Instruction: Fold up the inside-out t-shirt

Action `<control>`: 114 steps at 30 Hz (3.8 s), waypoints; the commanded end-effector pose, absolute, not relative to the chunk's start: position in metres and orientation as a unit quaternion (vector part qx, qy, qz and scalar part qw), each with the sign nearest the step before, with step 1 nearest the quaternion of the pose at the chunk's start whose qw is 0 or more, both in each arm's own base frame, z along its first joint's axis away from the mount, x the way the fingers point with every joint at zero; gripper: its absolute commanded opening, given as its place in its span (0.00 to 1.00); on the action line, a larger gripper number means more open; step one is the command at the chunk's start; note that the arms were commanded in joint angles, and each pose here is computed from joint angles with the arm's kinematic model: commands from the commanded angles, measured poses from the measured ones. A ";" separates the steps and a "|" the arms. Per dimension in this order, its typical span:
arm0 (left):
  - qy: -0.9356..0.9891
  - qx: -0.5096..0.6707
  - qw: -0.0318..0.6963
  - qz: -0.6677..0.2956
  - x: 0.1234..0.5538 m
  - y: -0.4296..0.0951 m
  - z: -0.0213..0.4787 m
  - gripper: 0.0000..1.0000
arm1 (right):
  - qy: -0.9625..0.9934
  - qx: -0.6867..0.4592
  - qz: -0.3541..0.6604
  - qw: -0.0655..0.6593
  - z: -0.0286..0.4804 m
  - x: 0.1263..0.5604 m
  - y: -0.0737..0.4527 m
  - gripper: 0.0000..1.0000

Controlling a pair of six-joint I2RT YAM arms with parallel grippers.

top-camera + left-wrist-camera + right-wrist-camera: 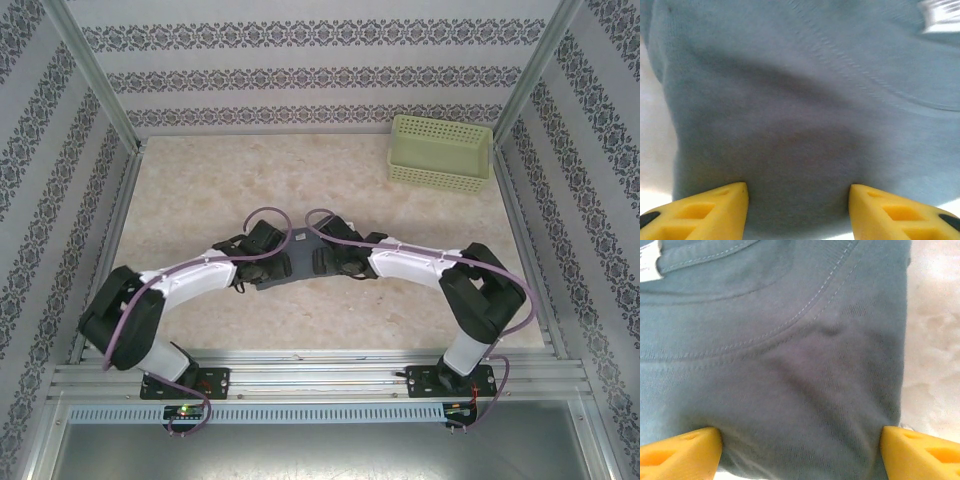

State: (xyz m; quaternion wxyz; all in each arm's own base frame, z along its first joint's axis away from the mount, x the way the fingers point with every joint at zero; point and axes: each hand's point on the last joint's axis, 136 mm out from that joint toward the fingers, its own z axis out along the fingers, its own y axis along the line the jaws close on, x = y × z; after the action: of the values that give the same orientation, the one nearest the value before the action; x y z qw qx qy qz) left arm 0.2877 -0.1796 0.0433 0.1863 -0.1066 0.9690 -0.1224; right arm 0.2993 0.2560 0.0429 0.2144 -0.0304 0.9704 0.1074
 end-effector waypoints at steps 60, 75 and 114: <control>0.970 -0.113 0.183 0.115 0.526 0.023 0.036 0.82 | 0.924 0.086 0.178 0.328 0.143 0.248 0.131 0.92; 0.960 -0.151 0.196 0.132 0.545 0.093 0.070 0.85 | 0.912 0.139 0.158 0.353 0.155 0.232 0.081 0.92; 0.820 -0.140 0.550 0.067 0.368 0.053 0.109 1.00 | 0.826 0.052 -0.073 0.557 0.124 0.366 -0.013 0.98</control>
State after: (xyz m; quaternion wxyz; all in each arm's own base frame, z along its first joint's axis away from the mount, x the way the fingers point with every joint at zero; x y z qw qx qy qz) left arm 0.3452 0.0728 0.0854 0.4813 -0.1977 0.8476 0.1044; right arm 0.3456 -0.0153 0.0904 0.4815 0.0818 0.8699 -0.0695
